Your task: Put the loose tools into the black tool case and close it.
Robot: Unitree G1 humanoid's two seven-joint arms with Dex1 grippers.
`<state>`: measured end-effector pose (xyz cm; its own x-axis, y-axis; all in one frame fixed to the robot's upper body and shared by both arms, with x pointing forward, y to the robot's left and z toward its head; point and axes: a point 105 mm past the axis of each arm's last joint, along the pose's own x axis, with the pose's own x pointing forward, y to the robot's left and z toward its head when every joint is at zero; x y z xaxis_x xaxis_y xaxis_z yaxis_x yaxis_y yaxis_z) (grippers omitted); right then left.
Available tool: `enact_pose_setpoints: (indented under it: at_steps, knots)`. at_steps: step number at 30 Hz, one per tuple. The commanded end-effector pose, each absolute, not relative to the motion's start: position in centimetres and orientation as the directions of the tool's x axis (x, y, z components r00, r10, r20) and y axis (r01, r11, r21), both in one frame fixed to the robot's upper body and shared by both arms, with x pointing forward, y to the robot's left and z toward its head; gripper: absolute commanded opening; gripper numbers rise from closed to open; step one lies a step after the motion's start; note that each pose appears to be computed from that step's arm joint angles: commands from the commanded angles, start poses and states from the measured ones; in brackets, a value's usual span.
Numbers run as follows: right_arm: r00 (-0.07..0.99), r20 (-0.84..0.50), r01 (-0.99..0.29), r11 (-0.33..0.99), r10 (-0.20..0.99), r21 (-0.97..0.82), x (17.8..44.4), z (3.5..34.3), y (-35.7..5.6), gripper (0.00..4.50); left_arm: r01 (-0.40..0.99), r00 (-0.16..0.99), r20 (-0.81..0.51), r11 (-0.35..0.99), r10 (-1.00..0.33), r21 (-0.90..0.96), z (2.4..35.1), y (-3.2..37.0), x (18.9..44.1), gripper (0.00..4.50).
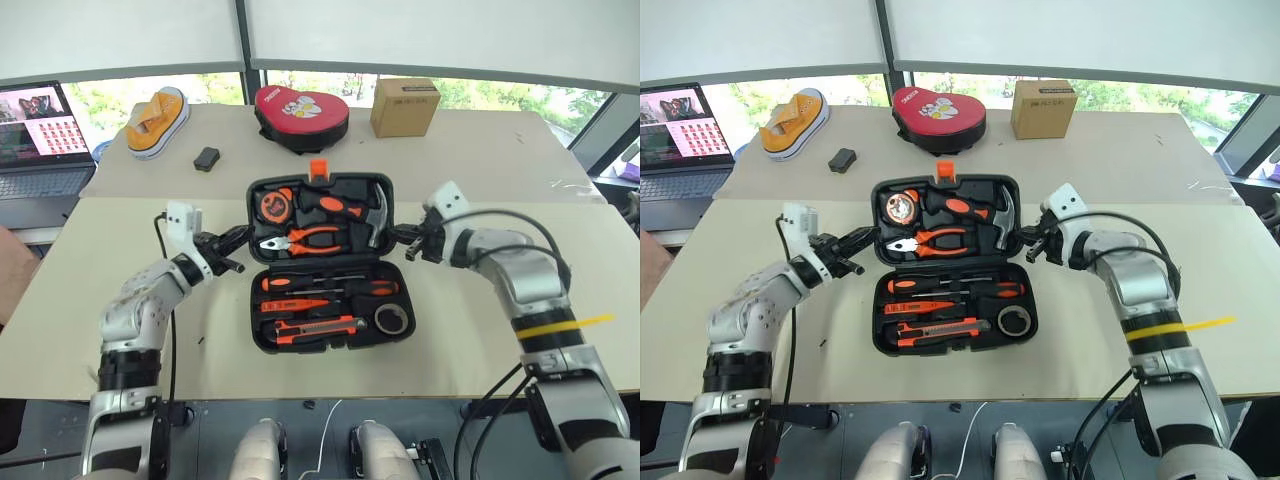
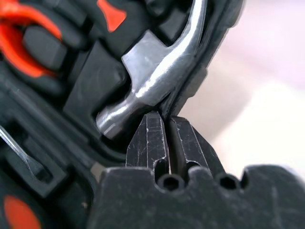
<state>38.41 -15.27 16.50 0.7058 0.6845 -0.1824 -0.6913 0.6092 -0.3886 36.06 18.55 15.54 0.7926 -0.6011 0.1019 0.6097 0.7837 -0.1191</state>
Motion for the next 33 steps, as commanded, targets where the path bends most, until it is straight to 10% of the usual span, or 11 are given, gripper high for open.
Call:
enact_pose_setpoints:
  at_steps: [1,7,9,17,24,30,33]
  knots:
    - [0.619,-0.078,-0.592,0.398,0.782,-0.701,35.2,18.1,-15.1,0.00,0.563,0.774,0.254,0.814,-0.580,0.144,18.1,19.9,34.1,0.02]
    - [0.593,-0.134,-0.371,0.122,0.794,-0.920,31.6,12.7,-17.1,0.00,0.476,0.726,0.143,0.642,-0.672,0.602,13.7,19.9,29.1,0.02]
    - [0.582,-0.127,-0.331,0.092,0.803,-0.939,30.7,11.5,-17.5,0.00,0.485,0.724,0.110,0.616,-0.681,0.621,12.2,20.1,27.8,0.71]
    - [0.587,-0.216,-0.448,0.090,0.780,-0.890,27.7,8.7,-21.0,2.76,0.559,0.794,-0.070,0.680,-0.604,0.474,8.7,24.6,23.3,3.23]
    - [0.556,-0.292,-0.698,0.247,0.778,-0.673,25.4,9.3,-22.4,2.09,0.554,0.825,-0.143,0.734,-0.547,0.393,10.2,27.8,26.3,3.23]
    - [0.364,-0.358,-0.864,0.169,0.860,-0.474,22.3,8.9,-17.2,0.06,0.665,0.719,-0.081,0.649,-0.691,0.369,14.2,21.9,32.6,1.51]
    - [0.322,-0.418,-0.905,0.146,0.849,-0.401,21.6,8.0,-16.0,0.00,0.717,0.676,-0.126,0.608,-0.726,0.340,14.1,19.8,34.4,0.35]
